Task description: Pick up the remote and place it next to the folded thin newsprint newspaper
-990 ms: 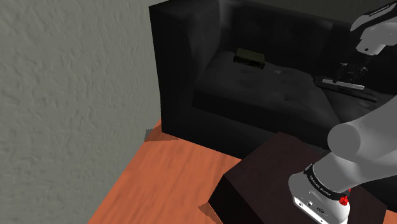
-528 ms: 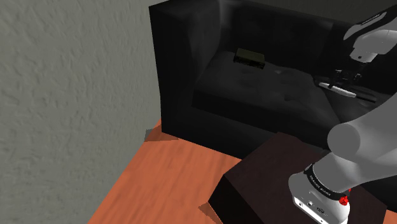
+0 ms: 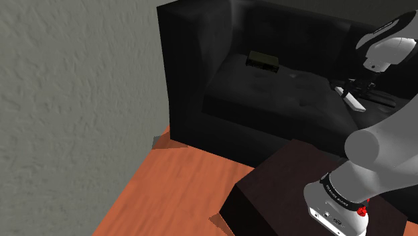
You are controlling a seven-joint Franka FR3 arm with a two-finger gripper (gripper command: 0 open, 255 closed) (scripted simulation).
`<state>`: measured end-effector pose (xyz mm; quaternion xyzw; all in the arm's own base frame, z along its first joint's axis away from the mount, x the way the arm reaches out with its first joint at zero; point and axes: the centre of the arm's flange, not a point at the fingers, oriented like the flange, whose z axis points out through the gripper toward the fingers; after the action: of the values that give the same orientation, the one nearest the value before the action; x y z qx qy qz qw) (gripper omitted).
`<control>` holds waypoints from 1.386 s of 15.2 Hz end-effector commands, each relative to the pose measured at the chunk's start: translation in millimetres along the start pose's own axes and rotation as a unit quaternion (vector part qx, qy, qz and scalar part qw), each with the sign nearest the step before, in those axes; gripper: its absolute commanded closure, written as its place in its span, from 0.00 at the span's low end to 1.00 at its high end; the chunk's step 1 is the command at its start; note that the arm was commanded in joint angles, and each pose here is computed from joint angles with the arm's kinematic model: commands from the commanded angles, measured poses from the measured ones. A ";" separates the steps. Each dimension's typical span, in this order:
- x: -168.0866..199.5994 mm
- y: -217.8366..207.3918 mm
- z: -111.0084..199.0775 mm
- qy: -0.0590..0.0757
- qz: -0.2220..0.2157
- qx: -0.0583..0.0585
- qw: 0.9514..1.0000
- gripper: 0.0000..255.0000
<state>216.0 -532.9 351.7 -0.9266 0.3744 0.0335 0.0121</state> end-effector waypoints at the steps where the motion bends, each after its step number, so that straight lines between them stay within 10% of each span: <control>1: 0.2 -0.7 1.1 0.000 -0.001 0.000 1.000 1.00; 5: 0.2 -0.7 1.1 0.000 -0.001 0.000 1.000 1.00; 6: 0.2 -0.5 1.2 0.000 -0.001 0.000 1.000 0.00; 21: 0.3 -0.6 -48.9 0.000 -0.001 0.000 1.000 0.00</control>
<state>219.2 -535.0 400.4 -0.9268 0.3738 0.0338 0.0125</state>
